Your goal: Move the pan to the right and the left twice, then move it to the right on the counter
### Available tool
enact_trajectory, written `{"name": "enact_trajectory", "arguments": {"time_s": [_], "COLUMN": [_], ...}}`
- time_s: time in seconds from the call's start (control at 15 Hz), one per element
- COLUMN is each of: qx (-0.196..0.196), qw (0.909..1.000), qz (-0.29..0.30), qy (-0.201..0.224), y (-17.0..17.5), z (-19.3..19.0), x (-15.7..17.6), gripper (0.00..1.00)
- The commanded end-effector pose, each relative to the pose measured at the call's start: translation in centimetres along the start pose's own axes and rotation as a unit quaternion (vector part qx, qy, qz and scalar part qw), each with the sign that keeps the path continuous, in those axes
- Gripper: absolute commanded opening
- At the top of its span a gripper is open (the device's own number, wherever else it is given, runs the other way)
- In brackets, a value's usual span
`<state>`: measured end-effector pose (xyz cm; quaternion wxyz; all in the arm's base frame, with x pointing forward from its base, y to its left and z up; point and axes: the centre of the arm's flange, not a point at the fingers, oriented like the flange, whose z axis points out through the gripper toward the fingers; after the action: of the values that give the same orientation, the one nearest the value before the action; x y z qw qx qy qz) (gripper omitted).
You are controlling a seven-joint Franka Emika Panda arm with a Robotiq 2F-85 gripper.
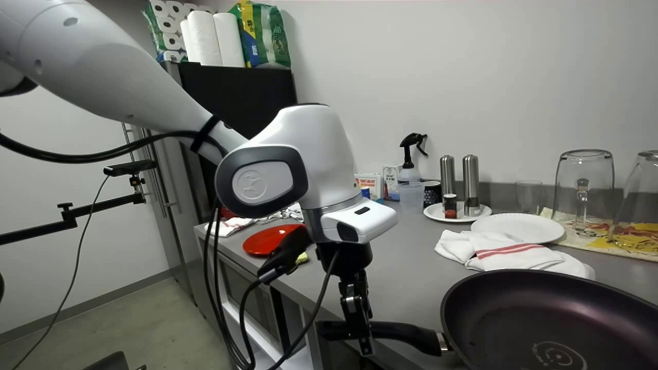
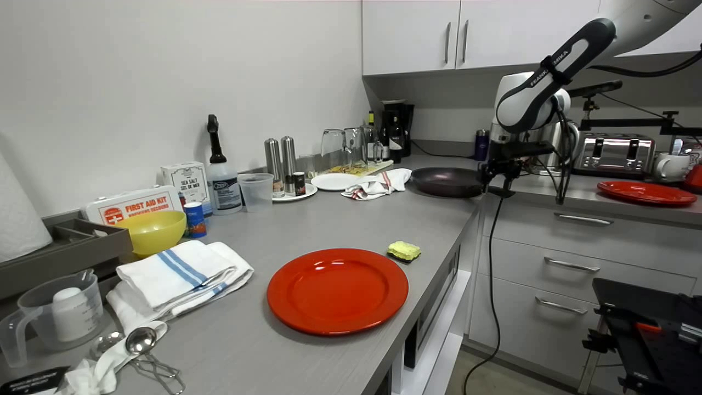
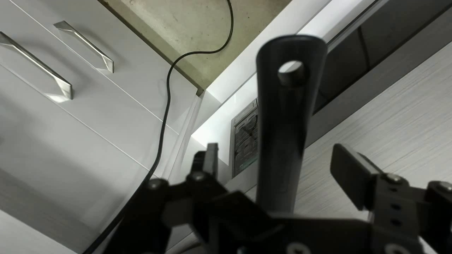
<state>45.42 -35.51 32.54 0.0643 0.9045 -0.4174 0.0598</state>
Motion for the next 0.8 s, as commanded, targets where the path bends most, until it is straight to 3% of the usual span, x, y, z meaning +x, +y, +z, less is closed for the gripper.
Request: {"name": "enact_trajectory", "arguments": {"time_s": [0.0,0.47,0.73], "qx": [0.006,0.041,0.027], "qw": [0.9999,0.9965,0.9979], "qz": [-0.003,-0.020,-0.023], "qy": [0.014,0.071,0.055], "y": [-0.1,-0.1,0.4], "z": [-1.3,-7.7,-9.6], "x": [-0.2,-0.2,-0.7], "gripper": [1.00,1.00,1.00]}}
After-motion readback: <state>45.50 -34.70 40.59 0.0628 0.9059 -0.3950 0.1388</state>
